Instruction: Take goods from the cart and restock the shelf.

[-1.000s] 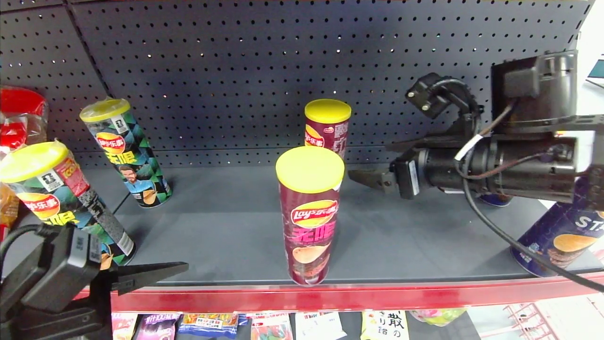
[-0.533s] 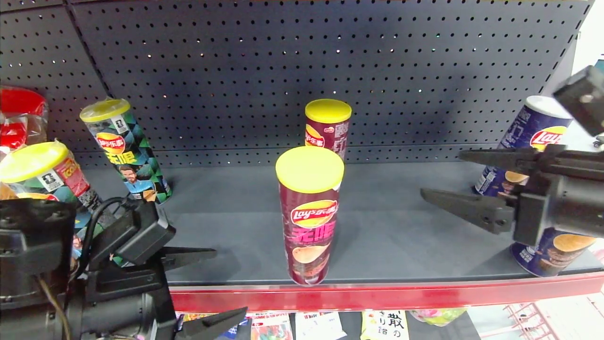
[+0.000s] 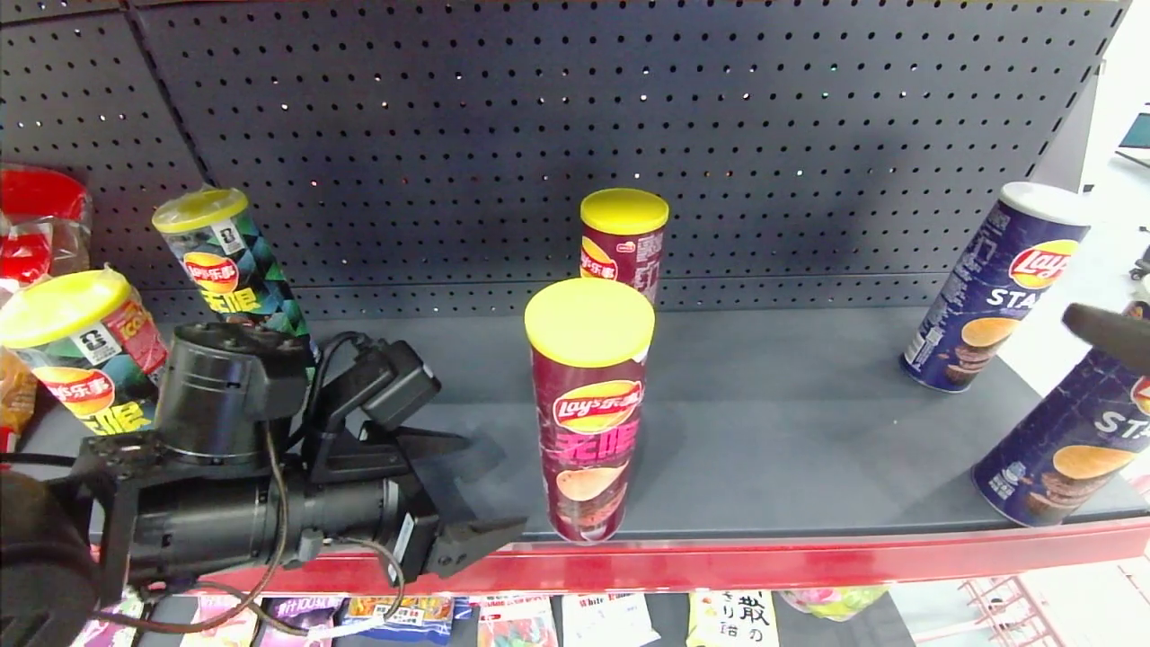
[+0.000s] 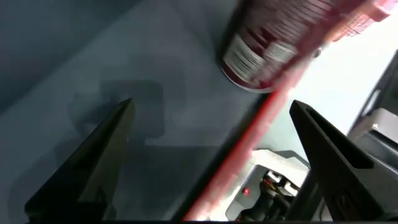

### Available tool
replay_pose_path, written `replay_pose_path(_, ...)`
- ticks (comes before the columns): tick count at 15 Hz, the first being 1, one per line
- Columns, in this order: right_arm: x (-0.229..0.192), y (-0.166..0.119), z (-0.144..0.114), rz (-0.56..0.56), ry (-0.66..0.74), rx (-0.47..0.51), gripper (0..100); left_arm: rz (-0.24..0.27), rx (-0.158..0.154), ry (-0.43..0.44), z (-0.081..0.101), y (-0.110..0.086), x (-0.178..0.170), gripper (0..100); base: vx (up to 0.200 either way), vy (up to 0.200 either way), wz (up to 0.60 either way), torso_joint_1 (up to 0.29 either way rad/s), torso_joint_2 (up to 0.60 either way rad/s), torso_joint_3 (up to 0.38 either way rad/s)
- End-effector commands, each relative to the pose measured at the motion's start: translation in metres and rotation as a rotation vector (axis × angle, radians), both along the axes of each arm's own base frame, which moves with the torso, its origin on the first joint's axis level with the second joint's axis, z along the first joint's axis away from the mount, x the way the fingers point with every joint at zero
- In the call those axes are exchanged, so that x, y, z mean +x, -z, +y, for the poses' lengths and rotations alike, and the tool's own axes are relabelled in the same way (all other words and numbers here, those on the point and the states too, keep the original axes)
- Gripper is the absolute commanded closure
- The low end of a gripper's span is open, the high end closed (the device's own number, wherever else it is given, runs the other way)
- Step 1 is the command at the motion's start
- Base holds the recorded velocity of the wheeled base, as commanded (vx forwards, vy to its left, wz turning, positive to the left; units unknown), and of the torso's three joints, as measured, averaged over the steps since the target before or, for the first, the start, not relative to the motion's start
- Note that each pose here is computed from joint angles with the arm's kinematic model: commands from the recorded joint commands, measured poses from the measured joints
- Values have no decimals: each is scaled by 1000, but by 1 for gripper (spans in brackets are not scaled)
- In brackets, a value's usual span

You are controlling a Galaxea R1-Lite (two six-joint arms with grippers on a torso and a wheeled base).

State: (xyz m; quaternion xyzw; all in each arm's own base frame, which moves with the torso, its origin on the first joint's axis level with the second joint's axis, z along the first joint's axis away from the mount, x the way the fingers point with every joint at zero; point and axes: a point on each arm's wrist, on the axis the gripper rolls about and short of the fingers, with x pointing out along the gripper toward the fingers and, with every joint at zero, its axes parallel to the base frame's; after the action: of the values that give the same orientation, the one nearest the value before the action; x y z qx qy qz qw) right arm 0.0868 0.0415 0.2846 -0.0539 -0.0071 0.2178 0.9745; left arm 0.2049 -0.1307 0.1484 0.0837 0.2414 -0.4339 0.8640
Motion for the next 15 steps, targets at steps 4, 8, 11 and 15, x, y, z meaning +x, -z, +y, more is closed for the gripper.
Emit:
replay_pose_path(4,-14,-8,-14,-48,81,69,0,25,44,-23,-8,13,21,0,0,0,0,0,0,0)
replay_pose_path(8,-12,-8,-13,-40,81,68,0,-7,44,-28,-13,9,35,0,0,0,0,0,0,0)
replay_pose_path(11,-12,-8,-13,-38,82,73,0,-18,37,-27,-17,6,42,0,0,0,0,0,0,0)
replay_pose_path(15,-12,-7,-13,-35,82,71,0,-13,40,-25,-19,8,44,0,0,0,0,0,0,0)
